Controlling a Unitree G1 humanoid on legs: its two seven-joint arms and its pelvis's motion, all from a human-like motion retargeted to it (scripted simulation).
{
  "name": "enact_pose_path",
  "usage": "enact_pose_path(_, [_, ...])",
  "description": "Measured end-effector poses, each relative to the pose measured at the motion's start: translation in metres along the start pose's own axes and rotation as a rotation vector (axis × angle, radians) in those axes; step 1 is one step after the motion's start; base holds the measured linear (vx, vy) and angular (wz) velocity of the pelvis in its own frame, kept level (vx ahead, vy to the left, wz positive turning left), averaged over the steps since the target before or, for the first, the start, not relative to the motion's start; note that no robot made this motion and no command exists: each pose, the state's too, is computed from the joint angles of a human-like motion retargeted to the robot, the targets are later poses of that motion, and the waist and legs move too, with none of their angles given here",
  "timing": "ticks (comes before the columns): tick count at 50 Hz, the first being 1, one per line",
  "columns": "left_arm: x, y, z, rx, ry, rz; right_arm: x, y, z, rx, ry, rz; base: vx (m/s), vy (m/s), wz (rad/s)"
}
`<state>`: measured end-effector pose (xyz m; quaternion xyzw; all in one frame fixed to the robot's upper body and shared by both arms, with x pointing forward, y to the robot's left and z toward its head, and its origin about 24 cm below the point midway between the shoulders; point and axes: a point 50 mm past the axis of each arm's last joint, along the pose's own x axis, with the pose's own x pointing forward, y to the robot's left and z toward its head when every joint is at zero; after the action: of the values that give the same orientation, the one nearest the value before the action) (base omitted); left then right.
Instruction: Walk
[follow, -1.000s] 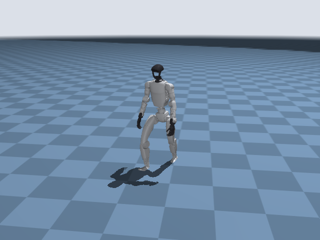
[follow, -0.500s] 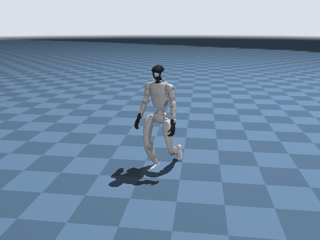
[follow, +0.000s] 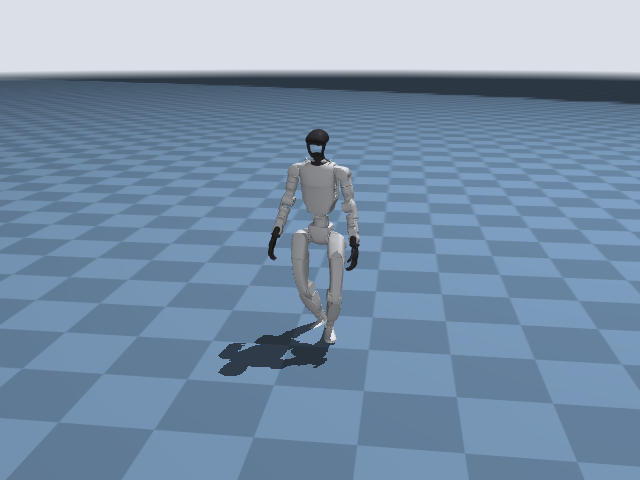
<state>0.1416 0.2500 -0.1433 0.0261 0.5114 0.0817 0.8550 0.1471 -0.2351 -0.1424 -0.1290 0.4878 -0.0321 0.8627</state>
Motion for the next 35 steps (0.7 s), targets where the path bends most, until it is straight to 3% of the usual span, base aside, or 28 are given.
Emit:
enact_pose_path(14, [-0.003,0.002,-0.024,0.028,0.094,0.015,0.002,0.017,0.015,-0.062,-0.056,0.043,0.22,0.09,0.26])
enact_pose_path(35, [-0.003,0.002,-0.021,-0.062,0.053,0.025,-0.003,0.023,-0.009,0.128,0.005,0.066,0.29,0.08,0.63])
